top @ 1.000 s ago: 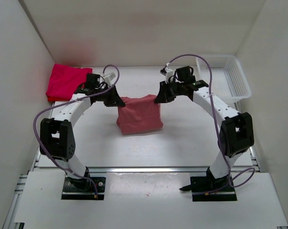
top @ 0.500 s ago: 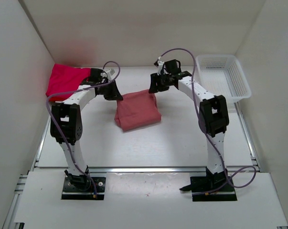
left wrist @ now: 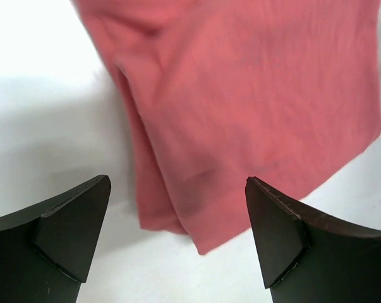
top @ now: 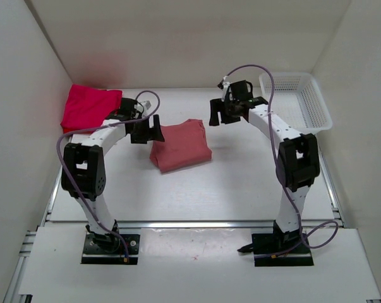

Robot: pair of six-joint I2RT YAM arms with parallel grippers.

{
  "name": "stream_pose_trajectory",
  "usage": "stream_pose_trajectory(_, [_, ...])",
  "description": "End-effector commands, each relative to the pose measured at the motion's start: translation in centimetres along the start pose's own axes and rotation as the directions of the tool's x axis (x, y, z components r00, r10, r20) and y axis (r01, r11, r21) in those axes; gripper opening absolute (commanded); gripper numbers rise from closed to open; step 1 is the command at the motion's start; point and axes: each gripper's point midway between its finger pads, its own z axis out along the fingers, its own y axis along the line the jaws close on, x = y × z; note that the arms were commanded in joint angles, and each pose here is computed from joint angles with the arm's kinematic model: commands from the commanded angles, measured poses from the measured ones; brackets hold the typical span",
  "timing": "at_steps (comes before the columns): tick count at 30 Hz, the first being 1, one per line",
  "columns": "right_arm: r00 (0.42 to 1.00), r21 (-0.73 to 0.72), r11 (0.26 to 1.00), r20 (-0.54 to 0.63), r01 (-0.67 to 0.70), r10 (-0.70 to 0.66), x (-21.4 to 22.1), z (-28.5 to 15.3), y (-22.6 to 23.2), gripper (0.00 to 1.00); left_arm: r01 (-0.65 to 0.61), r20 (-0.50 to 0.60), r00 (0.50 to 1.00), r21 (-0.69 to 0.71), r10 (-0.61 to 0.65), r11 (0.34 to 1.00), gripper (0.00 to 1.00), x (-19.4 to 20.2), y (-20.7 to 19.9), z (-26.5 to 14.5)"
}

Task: Fold and stack the t-shirts
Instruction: Put the neatly folded tshirt into the corner of the board with the left arm

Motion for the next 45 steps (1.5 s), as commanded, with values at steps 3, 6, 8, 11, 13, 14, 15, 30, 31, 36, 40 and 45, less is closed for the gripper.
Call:
stream_pose_trajectory(3, [0.998, -0.053, 0.998, 0.052, 0.028, -0.026, -0.2, -3.2, 1.8, 0.65, 0.005, -0.106, 0.994, -0.024, -0.007, 1.000, 0.99, 4.8, -0.5, 0.9])
stream_pose_trajectory(6, [0.998, -0.069, 0.997, 0.055, 0.034, -0.031, -0.3, -3.6, 2.3, 0.63, -0.013, -0.134, 0.991, -0.041, 0.008, 0.999, 0.99, 5.6, -0.5, 2.0])
stream_pose_trajectory(8, [0.996, -0.073, 0.996, 0.076, 0.048, -0.043, -0.9, -4.2, 2.6, 0.63, -0.024, -0.168, 0.986, -0.047, 0.016, 0.999, 0.99, 6.3, -0.5, 3.3])
stream_pose_trajectory(11, [0.995, -0.065, 0.996, 0.079, 0.059, -0.054, -0.9, -4.5, 2.7, 0.63, -0.002, -0.206, 0.978, -0.053, -0.009, 0.999, 0.92, 7.6, 0.1, 4.5])
stream_pose_trajectory(13, [0.994, -0.059, 0.996, 0.087, 0.063, -0.058, -1.1, -5.2, 2.6, 0.62, 0.018, -0.241, 0.970, -0.036, -0.026, 0.999, 0.72, 8.8, 0.2, 5.1])
stream_pose_trajectory(14, [0.994, -0.061, 0.996, 0.092, 0.064, -0.059, -1.2, -5.4, 2.9, 0.63, 0.038, -0.256, 0.966, -0.012, -0.040, 0.999, 0.68, 9.3, 0.0, 5.1])
stream_pose_trajectory(15, [0.993, -0.056, 0.996, 0.100, 0.073, -0.067, -1.4, -5.5, 2.9, 0.62, 0.050, -0.269, 0.962, -0.008, -0.050, 0.999, 0.62, 9.7, 0.2, 5.3])
stream_pose_trajectory(30, [0.985, -0.001, 0.996, 0.148, 0.090, -0.089, -3.0, -7.2, 1.0, 0.61, -0.412, 0.034, 0.905, -0.181, 0.424, 0.893, 0.00, -7.2, 0.1, 1.0])
stream_pose_trajectory(31, [0.986, -0.004, 0.996, 0.144, 0.086, -0.084, -2.8, -7.1, 0.8, 0.61, -0.460, 0.044, 0.874, -0.251, 0.484, 0.852, 0.00, -9.1, 0.8, -0.1])
stream_pose_trajectory(36, [0.984, -0.006, 0.997, 0.161, 0.080, -0.078, -3.4, -7.6, 0.5, 0.61, -0.558, -0.017, 0.756, -0.539, 0.654, 0.631, 0.00, -13.8, 4.2, -4.2])
stream_pose_trajectory(40, [0.982, -0.022, 0.996, 0.171, 0.091, -0.086, -3.9, -7.6, 1.1, 0.61, -0.517, -0.056, 0.746, -0.678, 0.664, 0.522, 0.00, -16.2, 7.7, -6.6])
stream_pose_trajectory(45, [0.978, -0.026, 0.993, 0.175, 0.116, -0.110, -4.0, -7.7, 1.6, 0.60, -0.452, -0.096, 0.734, -0.808, 0.673, 0.377, 0.00, -19.5, 12.4, -10.3])
